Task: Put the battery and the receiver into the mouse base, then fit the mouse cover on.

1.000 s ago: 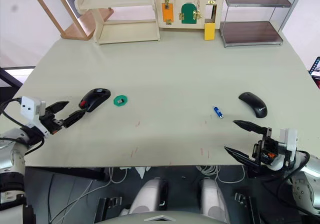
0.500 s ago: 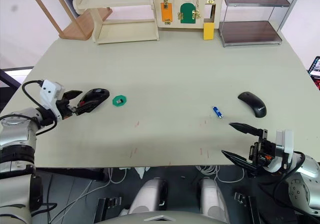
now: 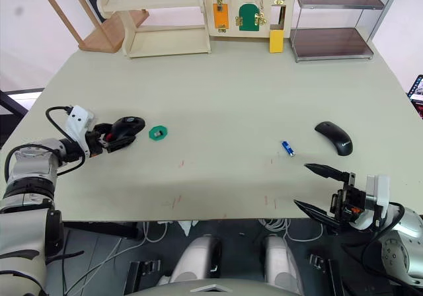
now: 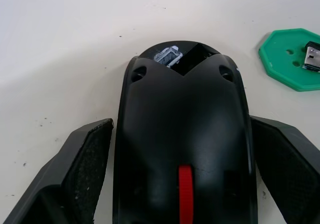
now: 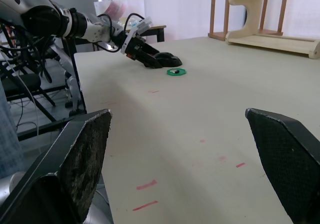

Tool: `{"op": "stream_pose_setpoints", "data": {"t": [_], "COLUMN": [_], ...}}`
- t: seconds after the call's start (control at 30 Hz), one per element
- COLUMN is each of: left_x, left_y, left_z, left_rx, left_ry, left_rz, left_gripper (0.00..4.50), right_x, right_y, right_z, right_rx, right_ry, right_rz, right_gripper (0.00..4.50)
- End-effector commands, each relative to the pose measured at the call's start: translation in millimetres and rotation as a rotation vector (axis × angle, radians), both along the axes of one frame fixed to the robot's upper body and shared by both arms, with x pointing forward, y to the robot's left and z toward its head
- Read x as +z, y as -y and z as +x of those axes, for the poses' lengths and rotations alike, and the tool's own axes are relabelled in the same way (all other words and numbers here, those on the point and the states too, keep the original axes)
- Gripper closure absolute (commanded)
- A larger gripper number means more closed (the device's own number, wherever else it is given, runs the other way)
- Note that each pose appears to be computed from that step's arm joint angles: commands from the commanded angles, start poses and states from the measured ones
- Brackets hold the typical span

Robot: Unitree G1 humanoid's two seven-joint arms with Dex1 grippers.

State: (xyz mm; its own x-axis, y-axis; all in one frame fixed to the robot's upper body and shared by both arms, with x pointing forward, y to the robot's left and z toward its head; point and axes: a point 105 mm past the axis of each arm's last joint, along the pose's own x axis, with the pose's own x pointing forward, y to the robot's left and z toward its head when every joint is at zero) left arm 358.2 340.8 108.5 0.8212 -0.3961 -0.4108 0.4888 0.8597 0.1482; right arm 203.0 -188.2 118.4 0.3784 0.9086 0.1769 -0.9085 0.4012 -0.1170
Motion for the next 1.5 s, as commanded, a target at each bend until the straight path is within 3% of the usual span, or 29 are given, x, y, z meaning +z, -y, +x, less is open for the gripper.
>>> {"op": "stream_pose_setpoints", "data": {"t": [0.03,0.2,0.43,0.73,0.93,1.03,1.17,1.5], "left_x": [6.2,13.3,48.9,76.9,67.7,63.8,36.4,-0.5], "left_y": [-0.8,-4.3,-2.9,84.0,146.4,170.2,205.9,237.3], "left_z": [0.5,0.2,-3.0,-15.6,-25.1,-29.0,-45.8,-55.2], "left_rx": [0.001,0.022,-0.040,-0.389,-0.650,-0.736,-0.880,-0.936], "left_ry": [0.019,0.067,0.228,0.274,0.225,0.214,0.150,0.107], "left_rz": [-0.026,-0.053,-0.035,-0.028,0.070,0.065,0.065,0.138], "left_gripper": [1.47,1.58,1.58,1.58,1.58,1.58,1.58,1.58], "right_x": [6.4,5.5,5.7,9.4,10.8,13.0,15.6,16.9], "right_y": [1.7,2.0,1.7,1.4,-3.6,-3.1,-1.6,-0.6], "right_z": [-1.9,-0.7,-0.9,1.8,2.4,3.7,2.1,0.4], "right_rx": [-0.002,0.004,0.013,0.028,0.055,0.054,0.058,0.066], "right_ry": [0.047,0.062,0.065,0.069,0.065,0.066,0.066,0.065], "right_rz": [-0.003,-0.010,-0.010,-0.018,-0.024,-0.026,-0.035,-0.062], "right_gripper": [0.00,0.00,0.00,0.00,0.00,0.00,0.00,0.00]}}
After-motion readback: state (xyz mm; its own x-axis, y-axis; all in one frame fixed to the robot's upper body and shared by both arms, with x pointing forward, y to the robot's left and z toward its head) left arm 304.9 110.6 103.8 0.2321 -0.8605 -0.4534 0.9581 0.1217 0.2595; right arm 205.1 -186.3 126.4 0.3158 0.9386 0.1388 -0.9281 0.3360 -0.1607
